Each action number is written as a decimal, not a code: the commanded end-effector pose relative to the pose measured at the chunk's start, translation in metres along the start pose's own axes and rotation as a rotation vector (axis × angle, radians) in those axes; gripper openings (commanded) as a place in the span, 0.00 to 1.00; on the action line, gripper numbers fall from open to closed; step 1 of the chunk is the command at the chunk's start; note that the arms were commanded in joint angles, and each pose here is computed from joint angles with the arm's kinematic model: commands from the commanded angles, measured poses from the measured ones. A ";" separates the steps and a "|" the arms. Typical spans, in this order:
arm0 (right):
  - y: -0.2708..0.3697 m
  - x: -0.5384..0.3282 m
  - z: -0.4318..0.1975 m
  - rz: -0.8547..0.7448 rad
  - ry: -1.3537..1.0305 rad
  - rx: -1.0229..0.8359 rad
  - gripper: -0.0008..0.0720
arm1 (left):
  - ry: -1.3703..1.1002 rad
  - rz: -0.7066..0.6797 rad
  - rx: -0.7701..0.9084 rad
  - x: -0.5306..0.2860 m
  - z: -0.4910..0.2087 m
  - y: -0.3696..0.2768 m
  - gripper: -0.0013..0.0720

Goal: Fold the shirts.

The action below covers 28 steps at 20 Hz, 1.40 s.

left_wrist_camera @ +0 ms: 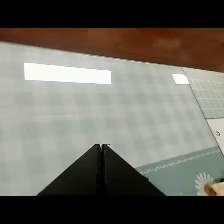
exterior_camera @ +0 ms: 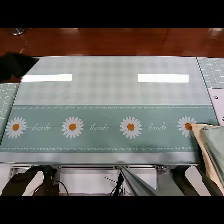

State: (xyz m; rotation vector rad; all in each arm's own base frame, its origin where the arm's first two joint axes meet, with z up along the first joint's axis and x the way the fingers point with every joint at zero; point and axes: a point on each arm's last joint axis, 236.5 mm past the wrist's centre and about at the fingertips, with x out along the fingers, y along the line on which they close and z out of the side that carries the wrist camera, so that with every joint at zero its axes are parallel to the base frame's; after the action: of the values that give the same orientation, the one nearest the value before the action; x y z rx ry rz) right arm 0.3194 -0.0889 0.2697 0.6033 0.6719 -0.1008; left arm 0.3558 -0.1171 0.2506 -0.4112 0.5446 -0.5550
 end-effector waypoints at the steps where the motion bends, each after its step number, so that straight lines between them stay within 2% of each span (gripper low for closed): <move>1: 0.087 0.063 -0.053 0.098 0.177 -0.365 0.05 | 0.210 0.000 0.113 0.059 -0.025 -0.026 0.04; 2: 0.095 0.079 -0.082 0.065 0.257 -0.484 0.05 | 0.291 0.058 0.131 0.073 -0.049 -0.019 0.04; 4: 0.070 0.111 -0.112 -0.147 0.306 -0.613 0.05 | 0.403 0.204 0.155 0.087 -0.090 0.009 0.04; 6: 0.037 0.143 -0.132 -0.269 0.331 -0.583 0.05 | 0.453 0.330 0.142 0.090 -0.113 0.046 0.04; 10: 0.003 0.198 -0.203 -0.262 0.551 -0.464 0.05 | 0.526 0.439 0.043 0.089 -0.156 0.104 0.04; 12: 0.011 0.213 -0.222 -0.207 0.607 -0.502 0.05 | 0.571 0.457 0.017 0.087 -0.177 0.115 0.04; 14: 0.006 0.223 -0.229 -0.217 0.628 -0.508 0.05 | 0.598 0.463 0.008 0.085 -0.189 0.120 0.04; 28: 0.006 0.225 -0.229 -0.219 0.629 -0.503 0.05 | 0.607 0.464 0.005 0.087 -0.192 0.121 0.04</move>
State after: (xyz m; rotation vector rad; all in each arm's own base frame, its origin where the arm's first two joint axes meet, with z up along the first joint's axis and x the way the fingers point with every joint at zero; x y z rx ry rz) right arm 0.3700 0.0660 -0.0066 0.0578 1.3219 0.0615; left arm 0.3522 -0.1168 0.0082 -0.0922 1.1839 -0.2215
